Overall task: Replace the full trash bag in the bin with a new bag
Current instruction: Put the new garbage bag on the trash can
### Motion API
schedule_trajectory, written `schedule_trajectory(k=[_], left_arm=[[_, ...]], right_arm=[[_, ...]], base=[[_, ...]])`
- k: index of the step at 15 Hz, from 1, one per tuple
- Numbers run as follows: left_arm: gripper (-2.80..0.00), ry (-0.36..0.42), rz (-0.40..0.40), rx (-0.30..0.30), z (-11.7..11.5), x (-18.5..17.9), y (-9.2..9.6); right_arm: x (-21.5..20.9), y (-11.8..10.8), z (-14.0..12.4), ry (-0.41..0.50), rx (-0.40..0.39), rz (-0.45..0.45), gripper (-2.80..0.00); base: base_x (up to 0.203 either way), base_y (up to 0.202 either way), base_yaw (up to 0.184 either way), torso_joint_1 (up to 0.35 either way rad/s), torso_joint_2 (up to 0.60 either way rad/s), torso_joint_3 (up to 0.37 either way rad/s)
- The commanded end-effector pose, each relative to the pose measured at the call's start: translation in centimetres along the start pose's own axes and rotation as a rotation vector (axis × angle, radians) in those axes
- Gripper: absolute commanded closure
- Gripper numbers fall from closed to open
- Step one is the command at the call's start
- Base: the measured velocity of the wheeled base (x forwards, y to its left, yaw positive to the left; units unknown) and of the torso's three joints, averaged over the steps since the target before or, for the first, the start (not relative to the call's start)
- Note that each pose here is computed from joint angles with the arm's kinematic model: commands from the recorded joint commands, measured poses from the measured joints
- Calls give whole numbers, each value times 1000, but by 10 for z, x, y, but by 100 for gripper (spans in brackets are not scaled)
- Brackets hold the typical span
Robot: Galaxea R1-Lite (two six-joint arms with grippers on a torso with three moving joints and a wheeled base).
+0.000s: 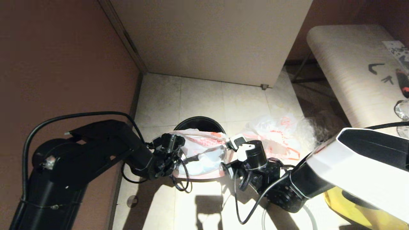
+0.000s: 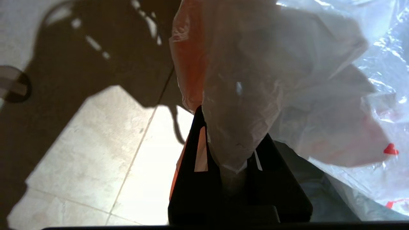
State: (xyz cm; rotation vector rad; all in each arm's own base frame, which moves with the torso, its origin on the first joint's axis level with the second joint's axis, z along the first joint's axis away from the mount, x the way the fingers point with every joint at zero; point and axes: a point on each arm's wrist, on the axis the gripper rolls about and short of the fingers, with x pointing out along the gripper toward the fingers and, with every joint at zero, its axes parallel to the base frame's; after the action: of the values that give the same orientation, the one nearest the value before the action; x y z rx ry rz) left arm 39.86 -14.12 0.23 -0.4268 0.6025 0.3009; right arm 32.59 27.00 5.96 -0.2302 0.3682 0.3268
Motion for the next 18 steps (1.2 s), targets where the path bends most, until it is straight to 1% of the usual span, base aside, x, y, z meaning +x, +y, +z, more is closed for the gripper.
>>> schedule_trajectory(k=[1,2,3,7,10,12,14,16,17,18], left_arm=[[0,8,15,-5,0,0,6],[0,6,13,-5,0,1,5],[0,4,10,-6,1,2,4],[0,1,9,-6,1,7,2],[0,0,13,-6,0,7,3],[0,1,13,-3,0,7,3],[0,5,14,-3,-1,6,4],[0,7,15,-1,-1,6,4],[0,11,8,0,-1,6,4],[0,23,-12,-3,1,4,3]], right_arm=[[11,10,-5,0,-6,6,-116],[11,16,-7,1,-12,18,0],[9,19,-8,2,-13,24,0],[-22,27,4,-18,-3,67,0],[-39,25,-7,24,-28,81,0],[-45,29,-6,20,-28,98,0],[-22,39,-13,25,-28,99,0],[11,45,-28,42,-38,75,0],[27,39,-32,41,-39,51,0],[39,27,-31,39,-32,21,0]], base=[[0,0,0,0,0,0],[0,0,0,0,0,0],[0,0,0,0,0,0],[0,0,0,0,0,0],[0,0,0,0,0,0],[0,0,0,0,0,0],[0,0,0,0,0,0],[0,0,0,0,0,0],[0,0,0,0,0,0],[0,0,0,0,0,0]])
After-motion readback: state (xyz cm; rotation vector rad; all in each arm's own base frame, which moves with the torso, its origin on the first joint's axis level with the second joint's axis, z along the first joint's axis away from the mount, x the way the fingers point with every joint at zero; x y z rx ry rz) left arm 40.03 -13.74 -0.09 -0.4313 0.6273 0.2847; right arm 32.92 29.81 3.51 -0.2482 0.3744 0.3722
